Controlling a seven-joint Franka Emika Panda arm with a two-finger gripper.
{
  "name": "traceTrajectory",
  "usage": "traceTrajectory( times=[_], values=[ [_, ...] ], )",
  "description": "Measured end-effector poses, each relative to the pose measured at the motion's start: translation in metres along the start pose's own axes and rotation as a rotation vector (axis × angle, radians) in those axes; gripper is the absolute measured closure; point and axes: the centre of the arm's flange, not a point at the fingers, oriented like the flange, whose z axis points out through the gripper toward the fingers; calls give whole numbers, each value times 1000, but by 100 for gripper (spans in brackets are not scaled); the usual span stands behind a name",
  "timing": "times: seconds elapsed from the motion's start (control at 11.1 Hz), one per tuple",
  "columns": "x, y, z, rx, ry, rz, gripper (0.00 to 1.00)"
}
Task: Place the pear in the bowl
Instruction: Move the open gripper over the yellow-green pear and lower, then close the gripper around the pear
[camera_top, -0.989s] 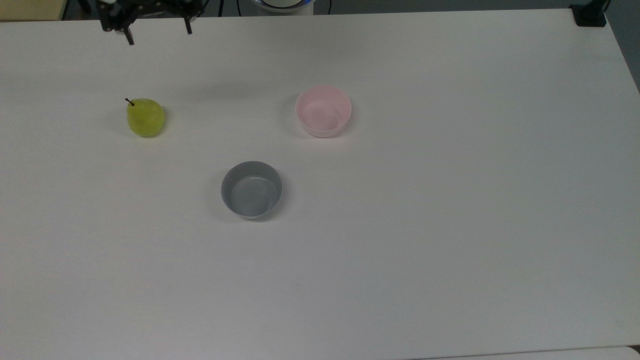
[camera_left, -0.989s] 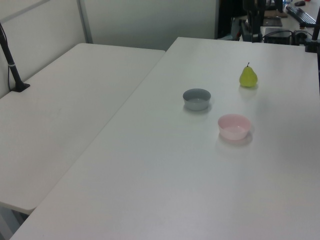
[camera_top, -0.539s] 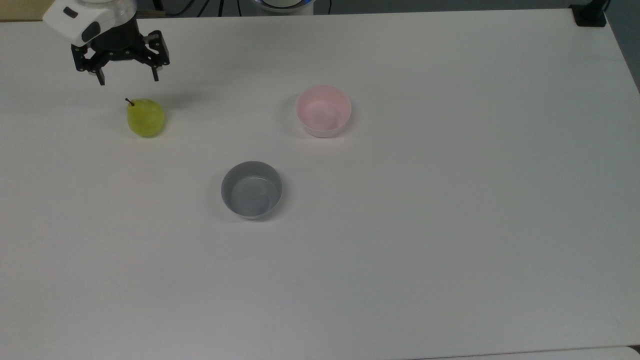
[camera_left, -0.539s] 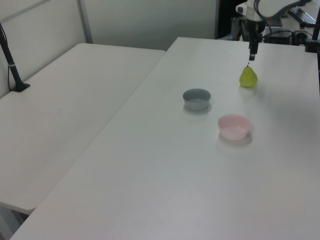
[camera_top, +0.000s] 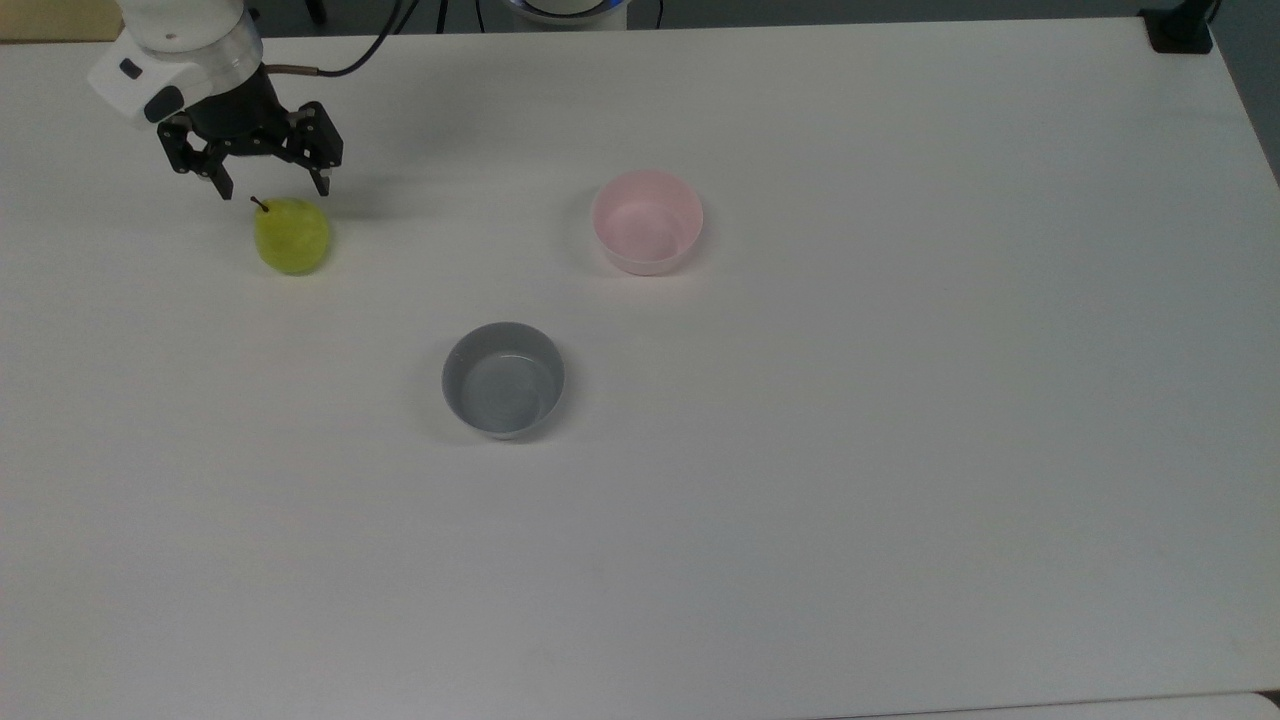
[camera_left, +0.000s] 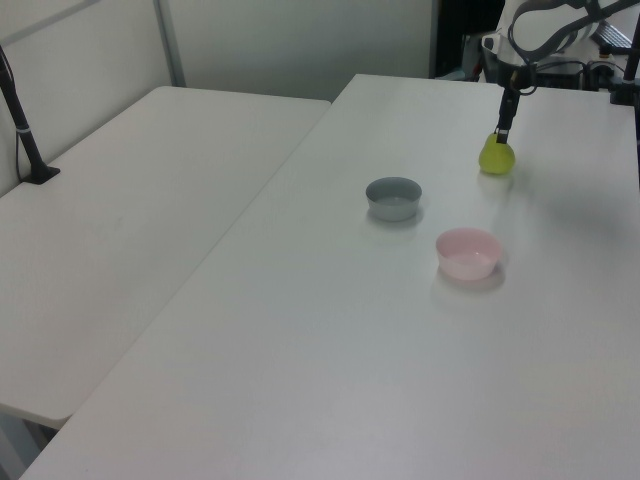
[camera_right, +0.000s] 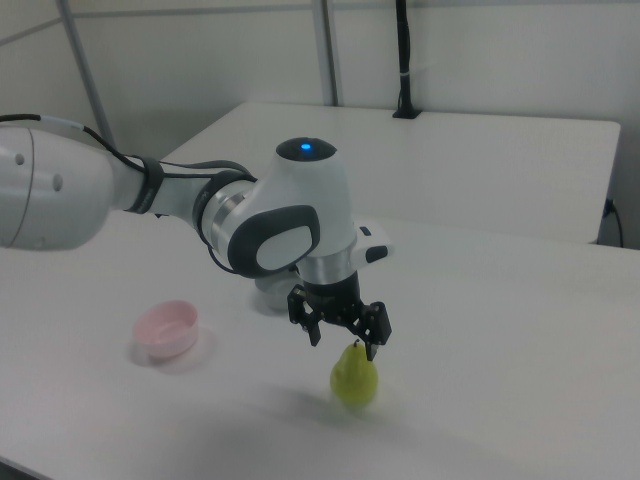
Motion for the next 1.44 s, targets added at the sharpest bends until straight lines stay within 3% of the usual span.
traceTrajectory(
  times=[0.54,0.72,0.81,0.9,1.44],
  values=[
    [8,3,31,-9,16,26,0],
    [11,1,43,-12,12,24,5],
    [11,1,44,-12,11,24,16],
    [12,1,43,-13,13,24,34],
    [12,1,42,-11,11,26,37]
  ],
)
